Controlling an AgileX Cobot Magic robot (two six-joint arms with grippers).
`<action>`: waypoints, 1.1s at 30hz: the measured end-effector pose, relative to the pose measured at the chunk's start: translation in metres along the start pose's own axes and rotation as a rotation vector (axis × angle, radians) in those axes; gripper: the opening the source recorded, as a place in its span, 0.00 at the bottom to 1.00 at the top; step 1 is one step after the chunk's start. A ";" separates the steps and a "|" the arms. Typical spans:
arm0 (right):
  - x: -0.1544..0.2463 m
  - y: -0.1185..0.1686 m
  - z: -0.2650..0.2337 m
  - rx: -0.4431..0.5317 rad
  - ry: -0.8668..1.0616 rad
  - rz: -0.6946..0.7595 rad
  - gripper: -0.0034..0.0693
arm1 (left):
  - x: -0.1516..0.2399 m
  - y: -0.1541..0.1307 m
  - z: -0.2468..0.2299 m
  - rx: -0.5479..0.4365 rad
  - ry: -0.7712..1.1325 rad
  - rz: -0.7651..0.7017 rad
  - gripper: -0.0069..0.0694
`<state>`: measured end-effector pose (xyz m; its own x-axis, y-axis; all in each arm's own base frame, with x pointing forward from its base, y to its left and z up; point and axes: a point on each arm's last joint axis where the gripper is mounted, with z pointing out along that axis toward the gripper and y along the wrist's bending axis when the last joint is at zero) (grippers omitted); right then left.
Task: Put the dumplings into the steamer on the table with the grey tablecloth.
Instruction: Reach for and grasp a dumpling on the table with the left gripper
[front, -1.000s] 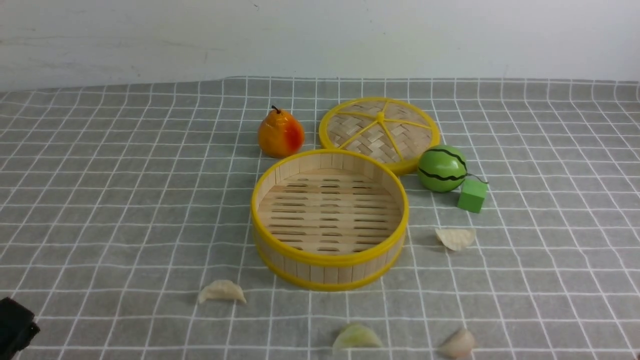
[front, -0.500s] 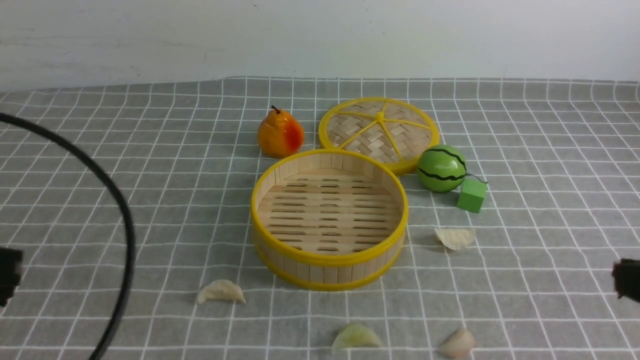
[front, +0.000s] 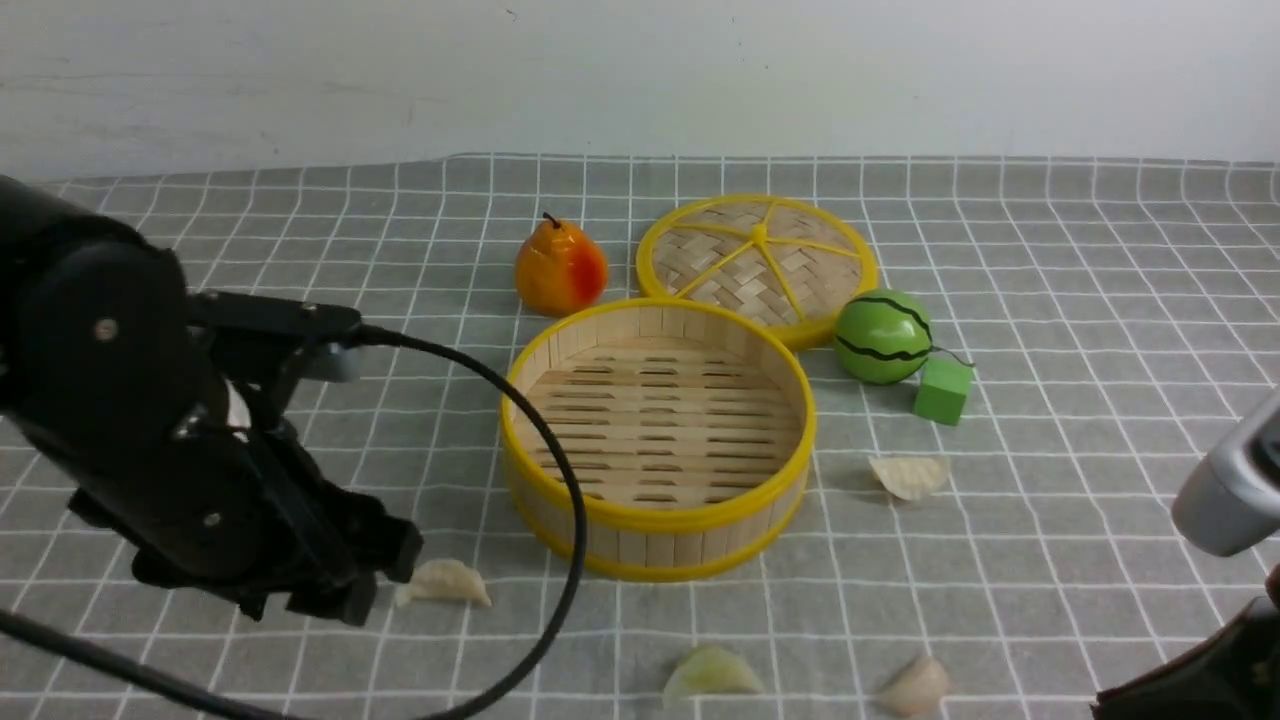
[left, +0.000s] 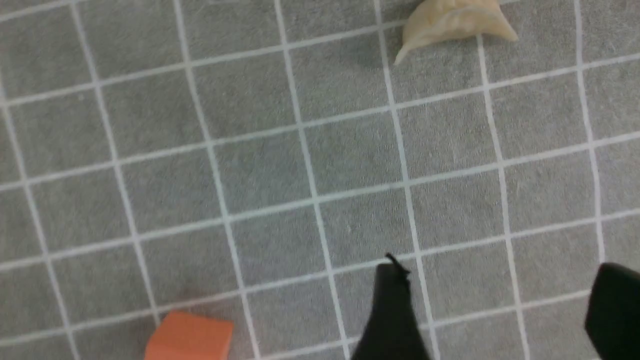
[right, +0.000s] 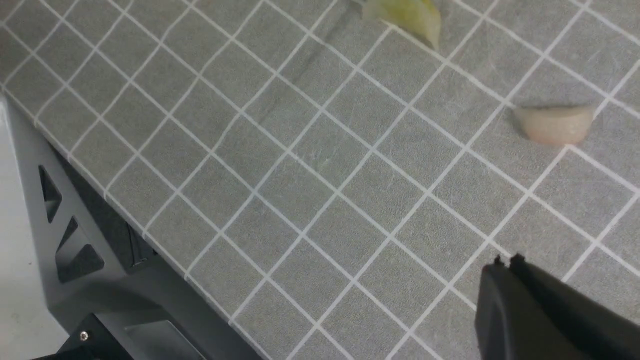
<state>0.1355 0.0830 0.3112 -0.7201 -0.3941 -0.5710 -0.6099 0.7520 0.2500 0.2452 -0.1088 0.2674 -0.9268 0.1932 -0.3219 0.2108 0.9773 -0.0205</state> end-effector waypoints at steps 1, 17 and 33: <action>0.000 0.000 0.000 0.000 0.001 0.001 0.04 | -0.003 -0.001 0.007 0.001 0.005 0.023 0.80; 0.003 0.002 0.000 -0.021 0.033 0.010 0.05 | -0.037 -0.008 0.104 -0.055 -0.070 0.394 0.76; 0.004 0.003 0.000 -0.027 0.046 0.029 0.06 | -0.043 -0.015 0.129 -0.017 -0.101 0.379 0.44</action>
<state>0.1309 0.0831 0.3097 -0.7519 -0.3967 -0.5265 -0.5966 0.7492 0.2875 0.3216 -0.1431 0.1591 -0.7486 0.5324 -0.3951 0.5266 0.8396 0.1336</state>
